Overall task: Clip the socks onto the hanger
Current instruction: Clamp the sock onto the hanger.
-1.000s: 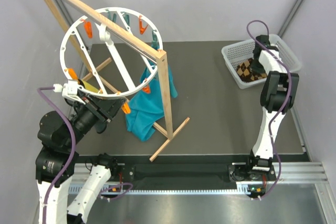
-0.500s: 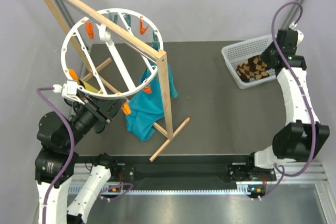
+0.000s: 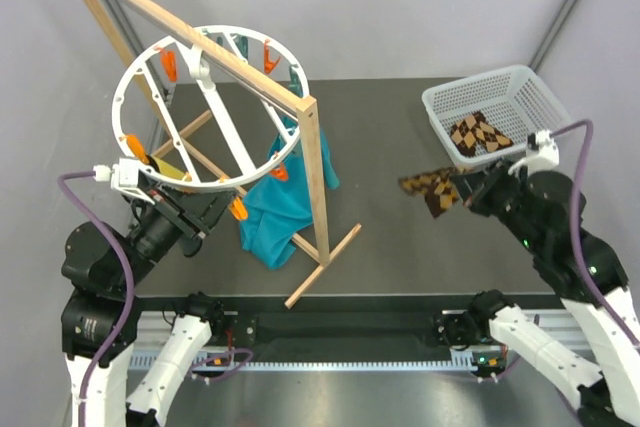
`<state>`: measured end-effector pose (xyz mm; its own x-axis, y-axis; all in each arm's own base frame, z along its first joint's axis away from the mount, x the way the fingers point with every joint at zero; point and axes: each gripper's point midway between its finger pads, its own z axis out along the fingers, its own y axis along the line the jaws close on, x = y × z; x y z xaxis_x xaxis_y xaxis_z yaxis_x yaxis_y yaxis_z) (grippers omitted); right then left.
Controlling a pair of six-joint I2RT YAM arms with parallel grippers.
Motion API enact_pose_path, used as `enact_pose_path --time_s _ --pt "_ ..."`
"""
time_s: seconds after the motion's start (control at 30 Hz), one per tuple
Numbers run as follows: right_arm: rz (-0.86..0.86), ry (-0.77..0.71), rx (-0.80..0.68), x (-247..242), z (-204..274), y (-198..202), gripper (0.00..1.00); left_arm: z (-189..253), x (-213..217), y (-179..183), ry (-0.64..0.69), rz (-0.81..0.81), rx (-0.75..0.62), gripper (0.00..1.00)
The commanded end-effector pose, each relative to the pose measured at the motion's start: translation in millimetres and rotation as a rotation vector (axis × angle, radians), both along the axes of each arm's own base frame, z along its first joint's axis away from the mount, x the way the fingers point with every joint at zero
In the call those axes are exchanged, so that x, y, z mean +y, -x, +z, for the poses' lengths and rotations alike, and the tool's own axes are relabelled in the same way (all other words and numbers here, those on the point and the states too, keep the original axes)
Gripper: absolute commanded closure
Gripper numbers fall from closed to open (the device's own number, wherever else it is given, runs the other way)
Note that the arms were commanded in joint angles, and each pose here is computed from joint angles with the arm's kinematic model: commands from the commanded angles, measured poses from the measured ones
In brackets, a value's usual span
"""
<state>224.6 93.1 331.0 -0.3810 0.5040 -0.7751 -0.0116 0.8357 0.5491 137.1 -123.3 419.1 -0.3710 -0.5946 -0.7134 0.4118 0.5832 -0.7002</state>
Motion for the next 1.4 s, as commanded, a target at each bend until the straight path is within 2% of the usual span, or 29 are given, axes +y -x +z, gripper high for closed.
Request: enact_pose_path --time_s 0.0,0.1,0.23,0.3,0.33,0.37,0.43,0.47,0.53,0.63,0.77,1.03,1.23,1.37 --pt "0.058 -0.078 0.131 19 -33 35 1.00 12 -1 6 0.022 -0.015 -0.044 1.00" --pt "0.168 -0.147 0.156 45 -41 57 1.00 11 -1 7 0.027 -0.014 -0.043 1.00" --pt "0.310 -0.160 0.208 86 -56 78 1.00 11 -2 7 0.038 -0.016 -0.034 1.00" --pt "0.332 -0.163 0.188 104 -58 81 1.00 11 -2 5 0.038 -0.013 -0.029 1.00" --pt "0.412 -0.150 0.212 128 -62 101 1.00 11 -1 7 0.037 -0.013 -0.031 1.00" --pt "0.374 -0.142 0.167 132 -52 98 1.00 9 -1 6 0.034 -0.010 -0.023 1.00" --pt "0.454 -0.073 0.171 166 -56 128 1.00 6 0 5 0.025 -0.006 -0.019 1.00" --pt "0.438 -0.091 0.133 174 -36 129 1.00 4 -1 4 0.023 -0.006 -0.017 1.00" --pt "0.476 -0.071 0.133 205 -35 147 1.00 3 -2 5 0.023 -0.020 -0.021 1.00" --pt "0.491 -0.175 0.137 246 -12 158 1.00 11 -7 11 0.031 -0.062 -0.101 1.00" --pt "0.455 -0.281 0.187 287 -10 167 1.00 18 -8 24 0.027 -0.085 -0.184 1.00" --pt "0.373 -0.510 0.188 314 17 162 1.00 23 -11 46 -0.017 -0.140 -0.289 1.00" --pt "0.329 -0.568 0.159 325 47 154 1.00 25 -10 56 -0.067 -0.152 -0.367 1.00" --pt "0.330 -0.564 0.142 340 64 153 1.00 22 -10 55 -0.077 -0.148 -0.366 1.00"
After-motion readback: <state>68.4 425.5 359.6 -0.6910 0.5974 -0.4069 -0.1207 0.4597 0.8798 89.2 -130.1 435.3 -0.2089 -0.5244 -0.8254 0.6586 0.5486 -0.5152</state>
